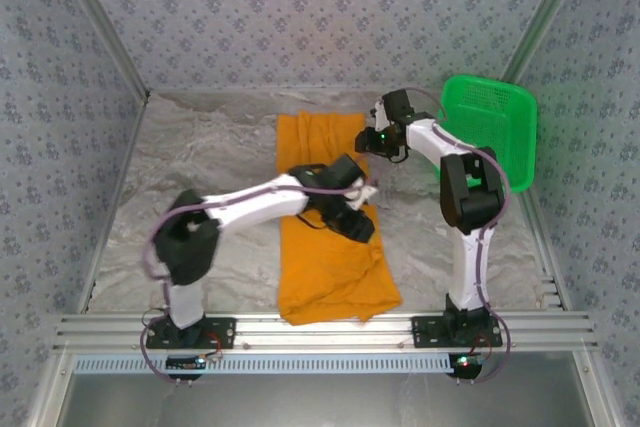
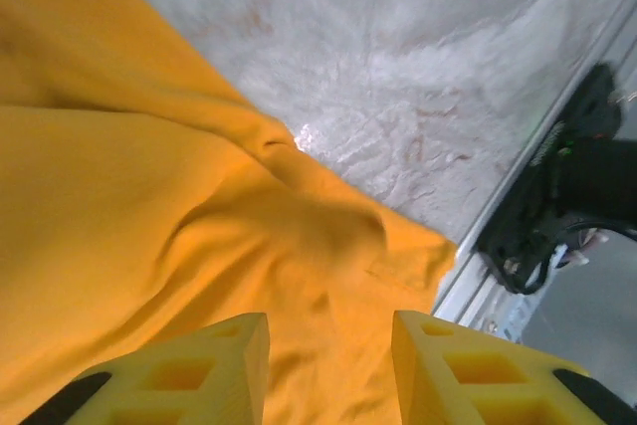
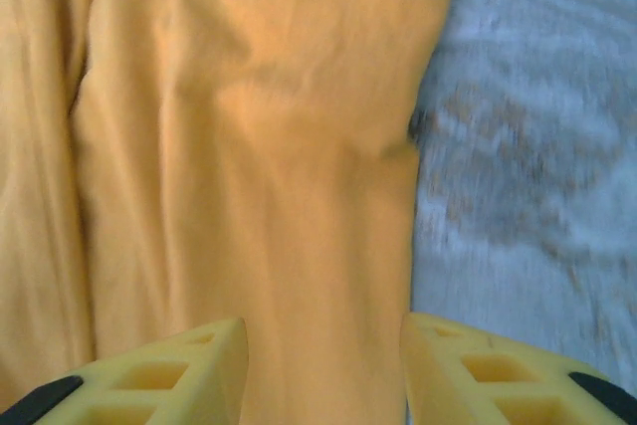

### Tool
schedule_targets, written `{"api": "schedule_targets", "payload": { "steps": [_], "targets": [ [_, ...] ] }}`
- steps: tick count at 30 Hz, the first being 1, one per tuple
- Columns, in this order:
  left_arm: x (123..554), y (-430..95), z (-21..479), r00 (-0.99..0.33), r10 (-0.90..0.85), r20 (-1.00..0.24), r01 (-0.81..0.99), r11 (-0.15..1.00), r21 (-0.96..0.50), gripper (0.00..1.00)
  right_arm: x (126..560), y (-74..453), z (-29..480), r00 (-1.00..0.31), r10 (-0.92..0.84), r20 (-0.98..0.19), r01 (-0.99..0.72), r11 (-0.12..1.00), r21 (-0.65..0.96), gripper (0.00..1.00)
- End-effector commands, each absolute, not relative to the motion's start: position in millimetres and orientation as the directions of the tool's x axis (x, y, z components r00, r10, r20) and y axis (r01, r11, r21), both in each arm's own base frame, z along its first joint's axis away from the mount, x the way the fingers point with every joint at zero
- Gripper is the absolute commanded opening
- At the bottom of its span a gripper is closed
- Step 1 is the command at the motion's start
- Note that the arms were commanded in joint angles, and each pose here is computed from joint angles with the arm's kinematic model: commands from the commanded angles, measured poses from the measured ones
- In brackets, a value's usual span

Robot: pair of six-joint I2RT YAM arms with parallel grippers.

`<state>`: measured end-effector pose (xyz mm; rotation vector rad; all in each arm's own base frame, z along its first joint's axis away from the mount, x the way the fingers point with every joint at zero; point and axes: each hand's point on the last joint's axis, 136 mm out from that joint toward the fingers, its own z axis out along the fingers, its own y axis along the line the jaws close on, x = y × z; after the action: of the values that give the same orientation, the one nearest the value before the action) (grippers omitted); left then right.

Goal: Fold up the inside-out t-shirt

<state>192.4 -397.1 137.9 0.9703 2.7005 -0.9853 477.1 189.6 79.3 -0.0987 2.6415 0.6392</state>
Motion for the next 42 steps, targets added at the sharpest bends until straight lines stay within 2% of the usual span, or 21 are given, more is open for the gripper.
{"api": "schedule_targets", "payload": {
  "steps": [1,2,3,4,6,10,15,17,20,24,28,32,36,38,42],
  "targets": [
    [202.3,-354.0,195.1,-0.688,0.513,-0.513,0.722,0.554,-0.414,0.41,444.9,197.1,105.8,-0.897,0.017,-0.441,-0.204,0.87,0.449,0.46],
    [208.0,-338.2,201.3,-0.67,0.492,-0.555,0.729,0.578,-0.367,0.46,436.5,200.2,104.2,-0.9,0.021,-0.435,-0.201,0.866,0.457,0.46],
    [218.3,-319.9,202.0,-0.675,0.458,-0.578,0.704,0.635,-0.319,0.63,431.5,204.3,103.7,-0.9,0.013,-0.435,-0.207,0.866,0.454,0.46],
    [233.4,-295.0,199.6,-0.708,0.392,-0.588,0.631,0.724,-0.277,0.99,428.6,209.2,103.2,-0.897,-0.003,-0.442,-0.22,0.871,0.44,0.46],
    [257.7,-252.2,188.6,-0.787,0.243,-0.567,0.461,0.842,-0.28,1.0,430.9,216.2,102.1,-0.889,-0.014,-0.458,-0.224,0.886,0.406,0.45],
    [285.7,-221.9,160.6,-0.923,0.029,-0.383,0.239,0.824,-0.513,1.0,442.8,245.4,97.5,-0.88,0.015,-0.475,-0.218,0.876,0.431,0.44],
    [284.4,-223.9,125.9,-0.929,0.033,-0.369,0.224,0.844,-0.488,1.0,478.9,266.7,78.6,-0.87,0.017,-0.492,-0.217,0.884,0.413,0.36],
    [280.8,-225.1,115.1,-0.947,0.013,-0.321,0.18,0.849,-0.497,1.0,495.1,265.8,68.5,-0.859,0.027,-0.511,-0.196,0.906,0.376,0.3],
    [260.6,-240.2,108.1,-0.943,0.103,-0.316,0.262,0.814,-0.518,1.0,510.5,261.1,51.6,-0.848,0.022,-0.53,-0.165,0.939,0.303,0.27],
    [231.2,-252.1,109.3,-0.877,0.245,-0.414,0.437,0.765,-0.474,0.99,529.1,260.3,29.3,-0.878,0.112,-0.466,-0.079,0.925,0.372,0.23],
    [219.4,-249.5,112.5,-0.837,0.311,-0.45,0.512,0.733,-0.447,1.0,553.2,259.8,7.7,-0.888,0.177,-0.425,-0.018,0.909,0.416,0.23],
    [208.4,-258.8,130.1,-0.72,0.396,-0.57,0.666,0.622,-0.411,1.0,585.4,258.2,10.4,-0.876,0.182,-0.446,-0.016,0.915,0.404,0.25],
    [194.3,-269.8,136.5,-0.469,0.553,-0.689,0.858,0.469,-0.208,1.0,609.5,257.4,43.1,-0.859,0.225,-0.46,-0.03,0.875,0.482,0.34],
    [188.1,-278.3,139.3,-0.312,0.634,-0.708,0.926,0.37,-0.076,0.99,609.1,254.8,74.3,-0.851,0.245,-0.464,-0.046,0.845,0.533,0.38],
    [184.5,-288.8,140.0,-0.161,0.693,-0.703,0.967,0.255,0.03,1.0,578.9,243.2,147.1,-0.81,0.163,-0.563,-0.175,0.85,0.497,0.41]
  ]
}}
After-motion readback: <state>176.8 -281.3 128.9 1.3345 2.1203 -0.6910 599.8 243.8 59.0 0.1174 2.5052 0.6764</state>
